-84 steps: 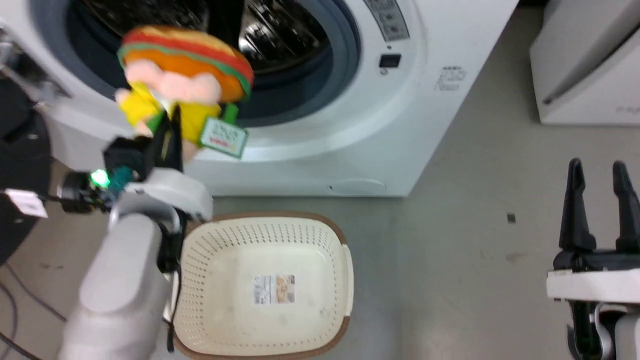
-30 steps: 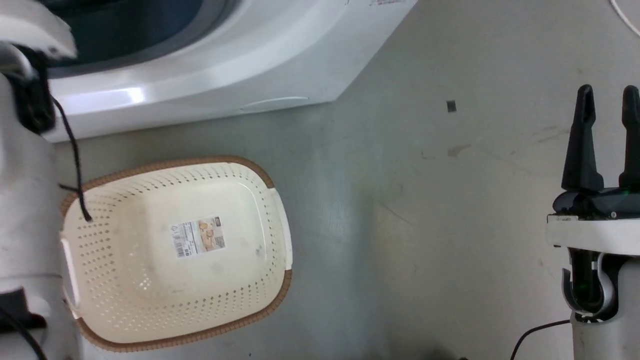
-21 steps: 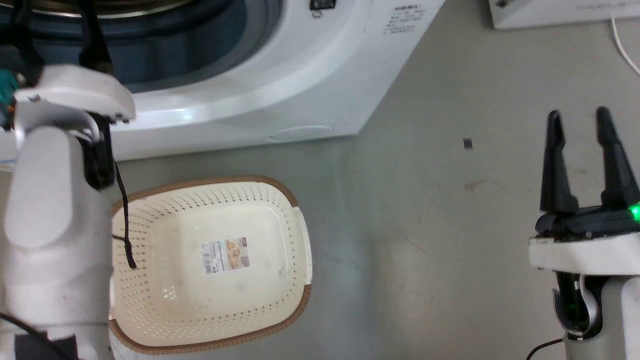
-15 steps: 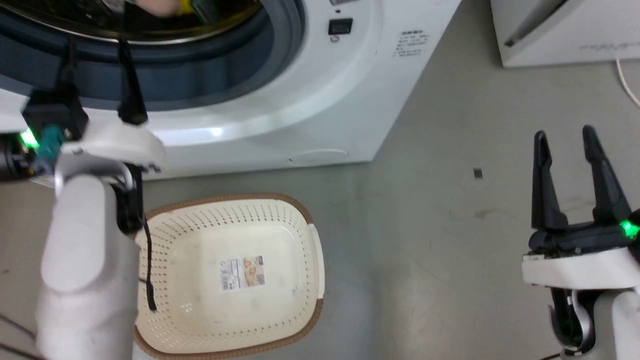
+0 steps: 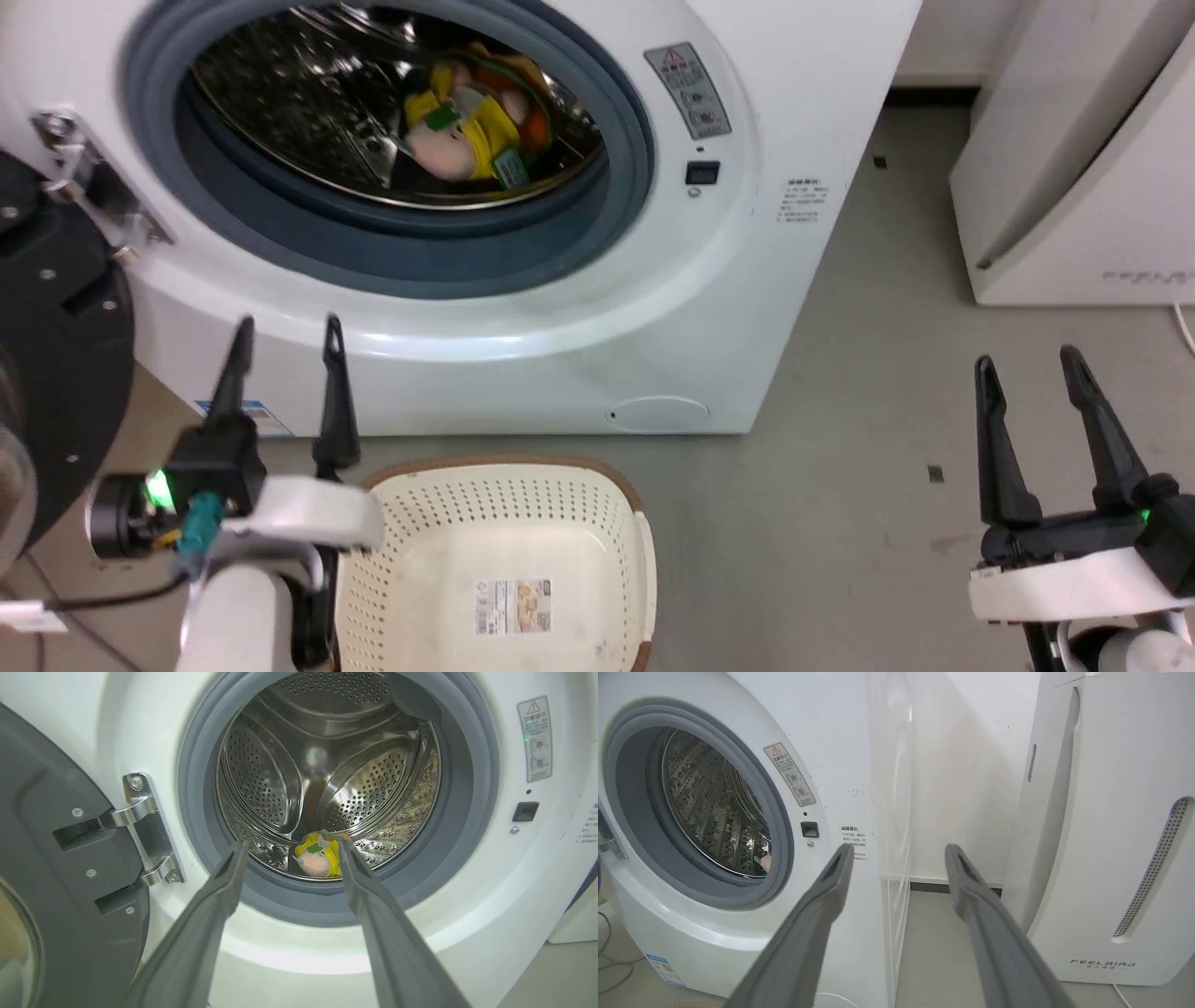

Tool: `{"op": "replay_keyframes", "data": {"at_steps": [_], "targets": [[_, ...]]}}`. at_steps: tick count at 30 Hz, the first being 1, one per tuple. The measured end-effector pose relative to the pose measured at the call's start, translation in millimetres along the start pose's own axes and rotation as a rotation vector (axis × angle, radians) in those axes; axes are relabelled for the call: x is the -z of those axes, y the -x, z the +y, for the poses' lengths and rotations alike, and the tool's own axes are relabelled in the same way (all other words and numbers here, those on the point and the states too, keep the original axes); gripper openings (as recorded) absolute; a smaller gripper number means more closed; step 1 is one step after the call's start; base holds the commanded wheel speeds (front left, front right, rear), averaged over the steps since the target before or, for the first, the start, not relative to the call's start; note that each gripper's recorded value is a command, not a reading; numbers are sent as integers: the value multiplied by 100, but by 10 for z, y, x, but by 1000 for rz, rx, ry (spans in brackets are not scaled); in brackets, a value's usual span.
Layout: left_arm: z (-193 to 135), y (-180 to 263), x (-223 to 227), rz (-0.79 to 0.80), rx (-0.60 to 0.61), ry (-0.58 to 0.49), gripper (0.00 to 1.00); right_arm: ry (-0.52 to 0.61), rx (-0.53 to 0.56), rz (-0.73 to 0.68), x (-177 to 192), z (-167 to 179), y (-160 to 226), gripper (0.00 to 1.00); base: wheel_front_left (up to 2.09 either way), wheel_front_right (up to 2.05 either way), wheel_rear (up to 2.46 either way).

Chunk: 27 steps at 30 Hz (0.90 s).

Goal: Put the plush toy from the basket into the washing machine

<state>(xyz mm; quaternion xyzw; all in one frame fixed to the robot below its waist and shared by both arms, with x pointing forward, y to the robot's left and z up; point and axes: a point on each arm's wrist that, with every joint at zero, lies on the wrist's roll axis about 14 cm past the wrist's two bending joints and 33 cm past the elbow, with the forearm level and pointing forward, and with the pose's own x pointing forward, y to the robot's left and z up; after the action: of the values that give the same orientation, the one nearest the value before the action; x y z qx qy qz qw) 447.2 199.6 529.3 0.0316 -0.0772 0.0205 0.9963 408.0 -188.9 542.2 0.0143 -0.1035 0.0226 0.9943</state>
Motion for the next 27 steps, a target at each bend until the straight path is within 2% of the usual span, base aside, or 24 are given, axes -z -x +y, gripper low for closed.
{"op": "replay_keyframes", "data": {"at_steps": [9,21,22,27], "targets": [[-44,570,102,66,16,32,100,-13,-1,4,-60,20,212,100,0,0,0],[-26,887,103,82,-1,40,100,-27,8,23,-48,2,418,100,0,0,0],[-39,889,95,80,3,36,0,-29,8,22,-50,6,419,0,0,0,0],[-57,890,94,80,8,39,0,-24,6,21,-56,9,417,0,0,0,0]]}}
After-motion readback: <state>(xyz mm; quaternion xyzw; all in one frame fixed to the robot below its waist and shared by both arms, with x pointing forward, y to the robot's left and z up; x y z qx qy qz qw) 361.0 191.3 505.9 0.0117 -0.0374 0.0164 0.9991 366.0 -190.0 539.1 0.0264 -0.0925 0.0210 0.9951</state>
